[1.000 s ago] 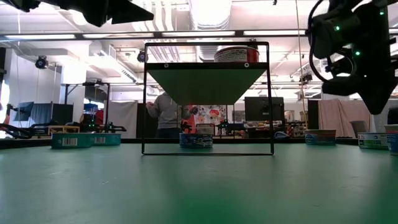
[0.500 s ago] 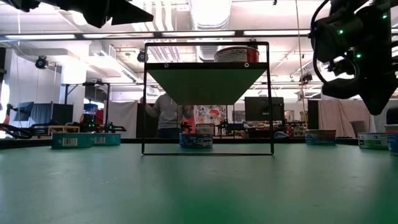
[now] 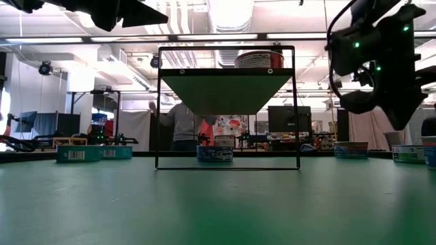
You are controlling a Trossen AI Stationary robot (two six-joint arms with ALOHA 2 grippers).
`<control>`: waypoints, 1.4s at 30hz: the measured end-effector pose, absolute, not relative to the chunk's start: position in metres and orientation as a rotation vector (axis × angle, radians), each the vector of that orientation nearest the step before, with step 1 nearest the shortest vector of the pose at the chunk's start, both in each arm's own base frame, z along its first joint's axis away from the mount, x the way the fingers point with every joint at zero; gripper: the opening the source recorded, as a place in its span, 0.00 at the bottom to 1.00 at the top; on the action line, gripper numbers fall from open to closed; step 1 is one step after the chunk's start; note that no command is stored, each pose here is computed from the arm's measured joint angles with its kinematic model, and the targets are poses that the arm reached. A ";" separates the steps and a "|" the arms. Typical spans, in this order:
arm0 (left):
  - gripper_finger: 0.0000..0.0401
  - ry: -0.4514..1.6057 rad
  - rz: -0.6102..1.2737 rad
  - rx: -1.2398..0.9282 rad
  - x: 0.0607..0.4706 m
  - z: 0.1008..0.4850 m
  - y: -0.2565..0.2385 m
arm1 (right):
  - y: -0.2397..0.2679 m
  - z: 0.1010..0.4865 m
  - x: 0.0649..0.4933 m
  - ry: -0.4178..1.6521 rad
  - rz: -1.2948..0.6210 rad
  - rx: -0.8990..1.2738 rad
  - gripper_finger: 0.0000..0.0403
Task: Stack canned seafood by type on shelf
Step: Stack the top green tuna can on top of the green tuna can on the shelf
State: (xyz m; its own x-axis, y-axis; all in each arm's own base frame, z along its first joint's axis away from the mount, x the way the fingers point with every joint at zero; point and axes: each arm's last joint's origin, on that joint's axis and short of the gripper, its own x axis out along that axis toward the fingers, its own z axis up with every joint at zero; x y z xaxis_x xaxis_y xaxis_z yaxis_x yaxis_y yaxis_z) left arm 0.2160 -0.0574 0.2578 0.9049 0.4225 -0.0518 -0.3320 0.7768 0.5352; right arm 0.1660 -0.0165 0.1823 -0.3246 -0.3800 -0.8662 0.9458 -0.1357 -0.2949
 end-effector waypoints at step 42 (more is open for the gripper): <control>0.00 0.182 0.408 0.572 0.216 0.257 -0.057 | -0.027 0.152 0.180 1.143 -1.643 0.888 0.03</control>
State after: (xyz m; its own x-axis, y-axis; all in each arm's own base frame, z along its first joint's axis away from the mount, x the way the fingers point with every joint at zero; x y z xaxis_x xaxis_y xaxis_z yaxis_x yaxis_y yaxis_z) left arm 0.2159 -0.0574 0.2574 0.9046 0.4227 -0.0551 -0.3231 0.7642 0.5583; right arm 0.1805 -0.0267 0.1524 -0.3203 -0.2768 -0.9060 0.9457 -0.1494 -0.2887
